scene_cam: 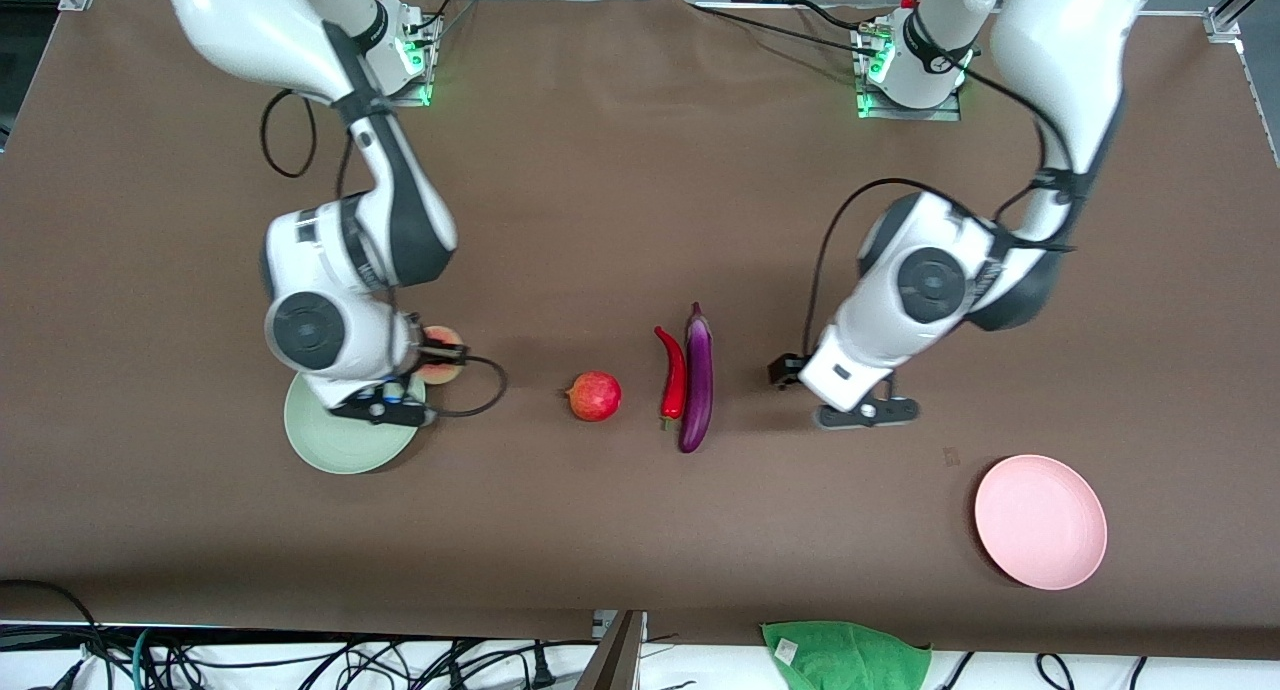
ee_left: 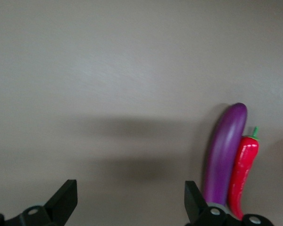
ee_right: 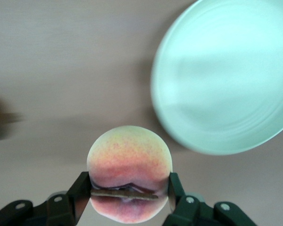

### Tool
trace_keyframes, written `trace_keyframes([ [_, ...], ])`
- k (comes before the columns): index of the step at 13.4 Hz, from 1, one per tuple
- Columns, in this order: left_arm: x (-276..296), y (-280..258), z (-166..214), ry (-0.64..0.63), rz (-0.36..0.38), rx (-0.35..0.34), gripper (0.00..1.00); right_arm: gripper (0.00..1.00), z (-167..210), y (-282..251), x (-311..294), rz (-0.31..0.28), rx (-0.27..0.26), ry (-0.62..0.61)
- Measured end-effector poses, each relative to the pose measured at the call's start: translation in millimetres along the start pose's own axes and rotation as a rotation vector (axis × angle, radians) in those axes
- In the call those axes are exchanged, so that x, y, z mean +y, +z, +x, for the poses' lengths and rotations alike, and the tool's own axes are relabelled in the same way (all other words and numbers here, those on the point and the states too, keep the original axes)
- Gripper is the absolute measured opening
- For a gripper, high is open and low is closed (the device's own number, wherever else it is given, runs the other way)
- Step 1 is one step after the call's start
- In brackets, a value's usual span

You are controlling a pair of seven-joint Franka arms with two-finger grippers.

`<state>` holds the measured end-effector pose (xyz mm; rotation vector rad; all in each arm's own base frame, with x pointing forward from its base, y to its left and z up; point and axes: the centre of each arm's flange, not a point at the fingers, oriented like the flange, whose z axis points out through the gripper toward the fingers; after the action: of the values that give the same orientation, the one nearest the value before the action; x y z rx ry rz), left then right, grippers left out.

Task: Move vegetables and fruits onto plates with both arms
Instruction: 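Place the peach on the green plate while the left gripper grasps the eggplant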

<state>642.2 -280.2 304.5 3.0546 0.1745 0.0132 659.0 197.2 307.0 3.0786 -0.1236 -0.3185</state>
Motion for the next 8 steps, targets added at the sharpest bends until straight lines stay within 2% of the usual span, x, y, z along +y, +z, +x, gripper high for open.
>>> trace_keyframes([
  [4, 52, 46, -30, 0.061, 0.019, 0.019, 1.00, 0.71, 19, 28, 84, 0.034, 0.018, -0.057],
  [6, 71, 66, -43, 0.086, 0.011, 0.030, 1.00, 0.71, 24, 36, 112, 0.097, 0.010, -0.073],
  [8, 83, 84, -53, 0.122, 0.030, 0.043, 1.00, 0.71, 27, 42, 125, 0.130, 0.004, -0.084],
])
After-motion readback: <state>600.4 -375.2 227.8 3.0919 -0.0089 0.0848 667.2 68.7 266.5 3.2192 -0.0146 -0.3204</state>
